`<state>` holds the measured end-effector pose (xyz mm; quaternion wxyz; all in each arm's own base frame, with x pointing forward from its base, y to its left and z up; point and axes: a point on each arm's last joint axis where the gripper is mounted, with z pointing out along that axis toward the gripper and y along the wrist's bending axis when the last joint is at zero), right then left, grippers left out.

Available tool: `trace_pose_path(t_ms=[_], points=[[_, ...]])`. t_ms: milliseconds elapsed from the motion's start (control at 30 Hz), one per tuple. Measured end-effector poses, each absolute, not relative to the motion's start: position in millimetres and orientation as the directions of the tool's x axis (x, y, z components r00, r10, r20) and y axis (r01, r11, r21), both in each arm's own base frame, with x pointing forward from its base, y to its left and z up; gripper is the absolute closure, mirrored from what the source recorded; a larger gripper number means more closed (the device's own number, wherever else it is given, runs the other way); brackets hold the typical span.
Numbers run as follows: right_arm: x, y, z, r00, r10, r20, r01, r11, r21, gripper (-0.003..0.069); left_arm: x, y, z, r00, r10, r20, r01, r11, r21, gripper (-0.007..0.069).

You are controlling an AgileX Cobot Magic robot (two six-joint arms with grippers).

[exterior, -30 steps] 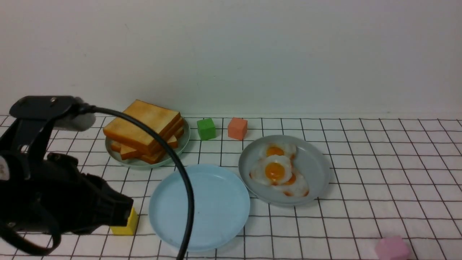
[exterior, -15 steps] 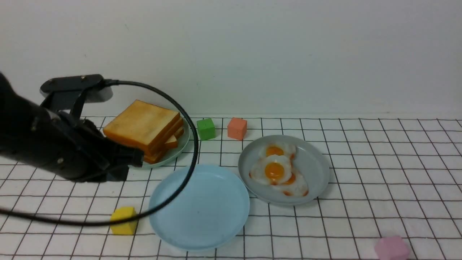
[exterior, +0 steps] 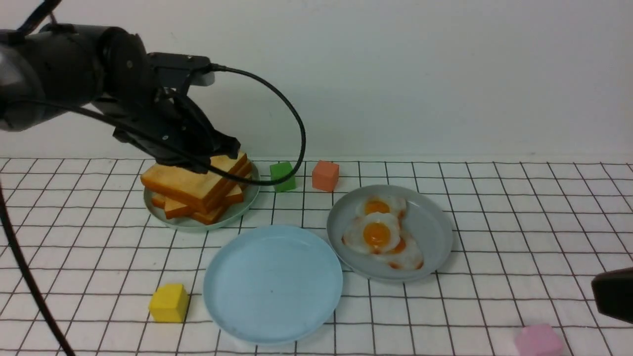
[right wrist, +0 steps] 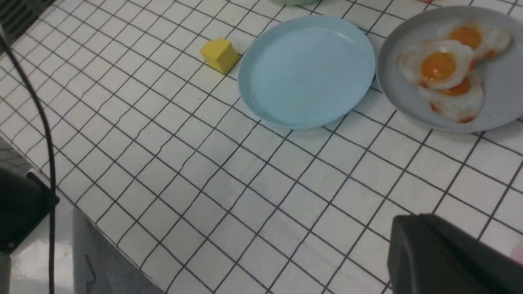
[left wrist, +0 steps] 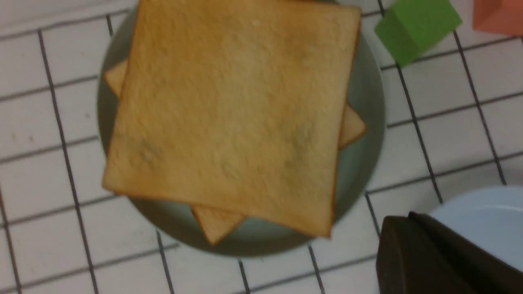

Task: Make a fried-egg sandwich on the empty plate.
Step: Use the left arm to grab a slice of bread

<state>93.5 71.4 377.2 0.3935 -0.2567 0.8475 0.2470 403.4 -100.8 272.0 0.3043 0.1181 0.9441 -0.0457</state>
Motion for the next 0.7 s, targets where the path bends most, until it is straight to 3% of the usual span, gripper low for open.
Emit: trace_pose_path(t_ms=[167,233,400,567,700], points=[[93,72,378,-0.555,-0.241,-0.796,-0.632,0.745,0.215,0.0653,429,-105,258,-0.732,0.303,-0.610,0.329,0.942,0.074,0.0480],[94,72,378,-0.552,-0.237,-0.799,-0.631,0.745,0.215,0.0652,439,-108,246,-0.701,0.352,-0.620,0.366,0.924,0.110,0.0354],[94,72,379,-0.551,-0.232,-0.802,-0.632,0.743,0.219,0.0652,450,-109,223,-0.684,0.386,-0.619,0.384,0.912,0.143,0.0193],[94,72,379,-0.552,-0.230,-0.801,-0.632,0.742,0.222,0.0652,457,-110,200,-0.689,0.413,-0.595,0.397,0.903,0.167,0.0166],[93,74,380,-0.558,-0.211,-0.802,-0.636,0.730,0.250,0.0649,459,-110,201,-0.687,0.408,-0.601,0.390,0.905,0.168,0.0232]])
